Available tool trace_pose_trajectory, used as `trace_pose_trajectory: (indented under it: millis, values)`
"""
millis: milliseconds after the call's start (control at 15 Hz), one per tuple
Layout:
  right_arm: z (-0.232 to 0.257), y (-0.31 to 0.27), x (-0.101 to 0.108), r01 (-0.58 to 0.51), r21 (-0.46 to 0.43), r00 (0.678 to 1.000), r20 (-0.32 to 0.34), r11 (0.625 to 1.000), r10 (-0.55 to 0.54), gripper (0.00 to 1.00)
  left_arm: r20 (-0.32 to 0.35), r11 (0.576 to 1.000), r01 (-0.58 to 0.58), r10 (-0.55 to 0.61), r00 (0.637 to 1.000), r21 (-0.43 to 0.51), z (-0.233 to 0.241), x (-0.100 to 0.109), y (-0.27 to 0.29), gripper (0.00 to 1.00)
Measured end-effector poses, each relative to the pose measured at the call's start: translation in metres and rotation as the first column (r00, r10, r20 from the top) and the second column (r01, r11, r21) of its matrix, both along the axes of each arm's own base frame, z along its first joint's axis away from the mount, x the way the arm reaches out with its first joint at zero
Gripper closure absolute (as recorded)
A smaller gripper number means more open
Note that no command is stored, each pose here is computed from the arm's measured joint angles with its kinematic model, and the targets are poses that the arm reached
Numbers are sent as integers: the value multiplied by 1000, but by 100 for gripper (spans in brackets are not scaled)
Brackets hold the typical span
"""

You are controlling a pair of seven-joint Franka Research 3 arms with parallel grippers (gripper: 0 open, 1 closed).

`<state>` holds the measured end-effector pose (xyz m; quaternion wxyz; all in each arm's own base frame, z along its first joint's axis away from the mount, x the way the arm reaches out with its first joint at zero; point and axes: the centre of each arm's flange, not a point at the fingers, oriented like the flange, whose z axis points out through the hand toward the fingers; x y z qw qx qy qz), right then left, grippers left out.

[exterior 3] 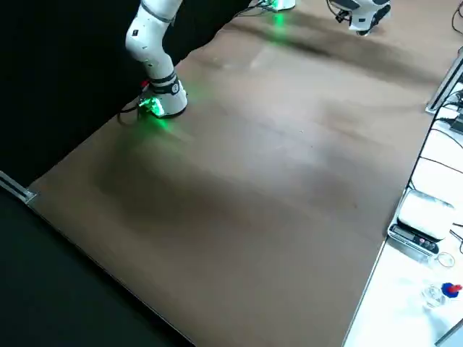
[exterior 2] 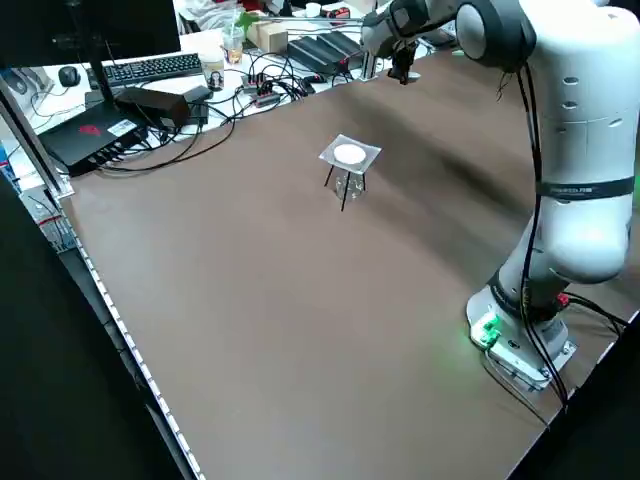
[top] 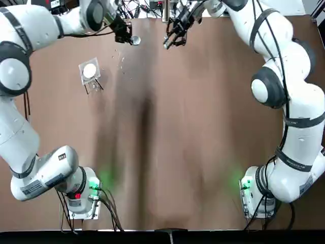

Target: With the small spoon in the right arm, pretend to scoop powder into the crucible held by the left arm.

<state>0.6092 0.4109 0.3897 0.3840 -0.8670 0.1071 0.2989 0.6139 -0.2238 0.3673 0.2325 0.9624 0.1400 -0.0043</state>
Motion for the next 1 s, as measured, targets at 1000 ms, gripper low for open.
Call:
trace_pose_trajectory:
  millis: [1000]
  values:
    - [-61, -268, 50, -531, -345, 758, 214, 774, 616, 76, -68, 984, 169, -172, 983, -52, -24, -20, 267, 94]
